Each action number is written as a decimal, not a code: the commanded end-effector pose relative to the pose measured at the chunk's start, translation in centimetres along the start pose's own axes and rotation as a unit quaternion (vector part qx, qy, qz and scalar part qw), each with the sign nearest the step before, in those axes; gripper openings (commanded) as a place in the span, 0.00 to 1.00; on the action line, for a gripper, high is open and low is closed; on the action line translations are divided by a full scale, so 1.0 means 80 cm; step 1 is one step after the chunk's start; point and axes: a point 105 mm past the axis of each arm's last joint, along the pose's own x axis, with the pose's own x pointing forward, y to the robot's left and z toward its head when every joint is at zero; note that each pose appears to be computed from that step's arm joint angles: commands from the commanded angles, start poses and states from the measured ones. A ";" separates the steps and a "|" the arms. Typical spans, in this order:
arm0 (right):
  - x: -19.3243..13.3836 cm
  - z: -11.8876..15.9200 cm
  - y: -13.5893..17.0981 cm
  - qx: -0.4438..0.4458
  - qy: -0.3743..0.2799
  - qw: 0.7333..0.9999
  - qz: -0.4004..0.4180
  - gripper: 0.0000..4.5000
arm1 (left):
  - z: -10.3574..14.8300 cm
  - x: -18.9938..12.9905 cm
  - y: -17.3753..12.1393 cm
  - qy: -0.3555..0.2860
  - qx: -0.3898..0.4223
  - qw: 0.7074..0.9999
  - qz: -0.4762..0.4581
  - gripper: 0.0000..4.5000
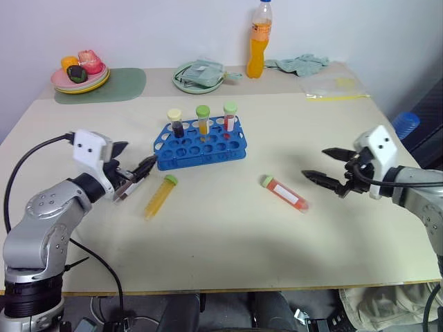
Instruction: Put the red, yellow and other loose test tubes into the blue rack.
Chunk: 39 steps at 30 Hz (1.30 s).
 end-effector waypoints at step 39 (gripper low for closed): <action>0.058 0.134 0.047 -0.021 -0.163 0.983 0.081 0.18 | -0.035 0.016 -0.124 -0.007 0.026 0.982 -0.186 1.00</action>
